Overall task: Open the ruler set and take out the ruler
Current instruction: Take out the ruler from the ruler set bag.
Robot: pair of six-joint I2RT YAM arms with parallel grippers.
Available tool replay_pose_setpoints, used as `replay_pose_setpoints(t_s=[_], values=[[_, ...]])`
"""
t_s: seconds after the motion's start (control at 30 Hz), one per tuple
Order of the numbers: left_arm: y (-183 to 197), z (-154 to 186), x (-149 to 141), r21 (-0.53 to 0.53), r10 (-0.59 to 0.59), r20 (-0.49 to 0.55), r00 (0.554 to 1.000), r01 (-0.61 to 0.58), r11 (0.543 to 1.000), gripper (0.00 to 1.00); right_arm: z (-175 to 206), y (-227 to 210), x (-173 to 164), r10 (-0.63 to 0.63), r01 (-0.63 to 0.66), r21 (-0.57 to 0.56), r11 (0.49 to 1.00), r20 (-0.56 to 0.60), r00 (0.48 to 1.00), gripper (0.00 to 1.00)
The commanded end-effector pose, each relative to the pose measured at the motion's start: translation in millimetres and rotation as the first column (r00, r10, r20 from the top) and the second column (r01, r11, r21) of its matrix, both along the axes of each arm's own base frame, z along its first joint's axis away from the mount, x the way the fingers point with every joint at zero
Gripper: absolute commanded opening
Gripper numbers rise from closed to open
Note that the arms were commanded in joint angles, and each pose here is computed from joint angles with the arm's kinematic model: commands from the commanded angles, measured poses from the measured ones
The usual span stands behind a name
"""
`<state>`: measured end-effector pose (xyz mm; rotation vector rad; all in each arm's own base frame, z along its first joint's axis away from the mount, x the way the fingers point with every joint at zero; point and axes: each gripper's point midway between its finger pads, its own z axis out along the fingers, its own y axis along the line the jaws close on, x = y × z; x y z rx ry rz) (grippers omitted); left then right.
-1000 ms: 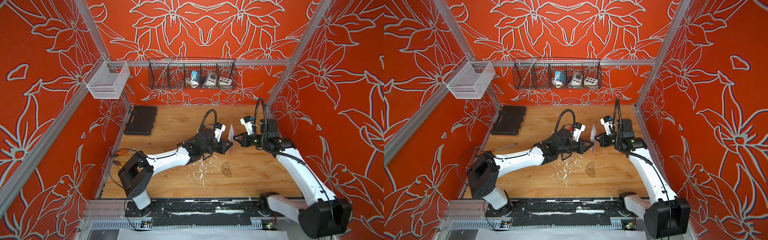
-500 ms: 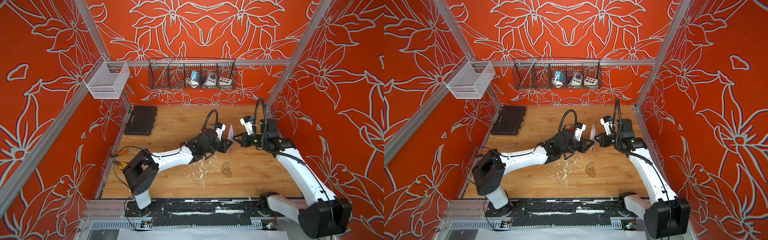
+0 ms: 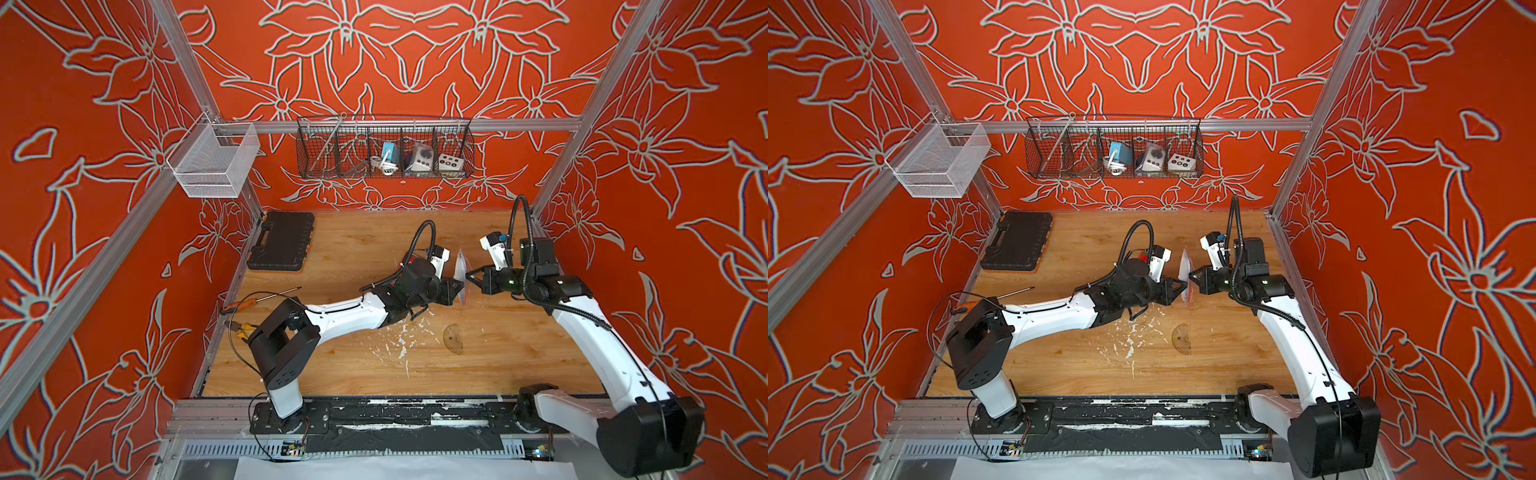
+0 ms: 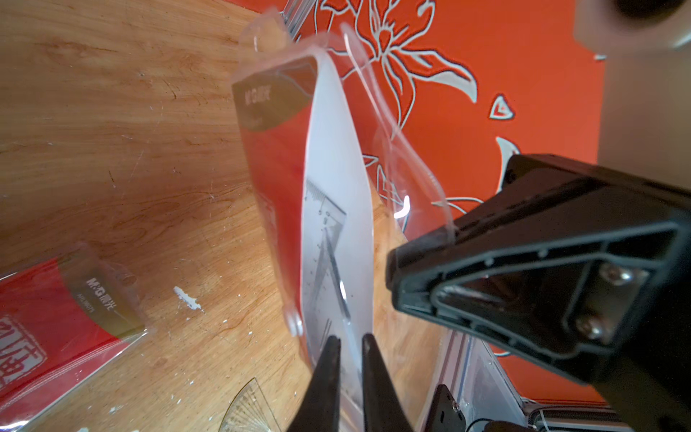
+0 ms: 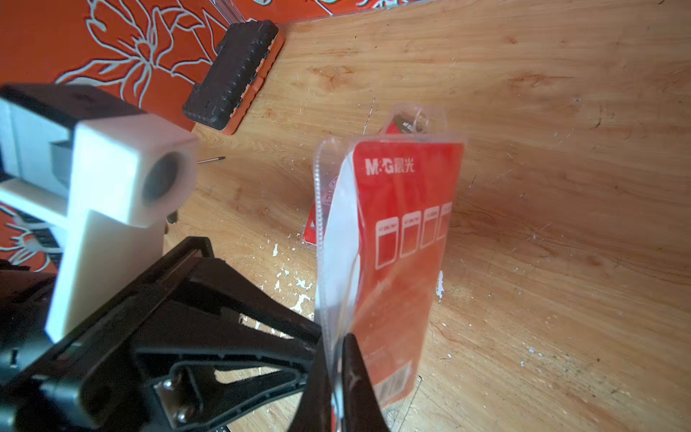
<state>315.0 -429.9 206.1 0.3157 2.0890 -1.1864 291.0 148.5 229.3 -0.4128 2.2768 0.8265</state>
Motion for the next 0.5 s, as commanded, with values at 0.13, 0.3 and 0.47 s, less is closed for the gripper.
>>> replay_pose_setpoints(t_s=[0.13, 0.3, 0.47], values=[[-8.4, -5.9, 4.0, 0.04, -0.018, 0.009, 1.0, 0.017, 0.999, 0.17, 10.0, 0.9, -0.7, 0.021, -0.021, -0.001, 1.0, 0.036, 0.999, 0.0], [-8.6, -3.5, 3.6, 0.033, -0.019, 0.012, 1.0, 0.019, 0.999, 0.18, 8.1, 1.2, 0.3, 0.022, -0.022, -0.004, 1.0, 0.032, 0.999, 0.0], [-11.5, -6.7, 2.9, 0.037, -0.034, 0.005, 0.999, 0.034, 0.999, 0.19, 7.0, 0.4, 0.3, 0.018, -0.018, -0.005, 1.0, 0.031, 0.999, 0.0]])
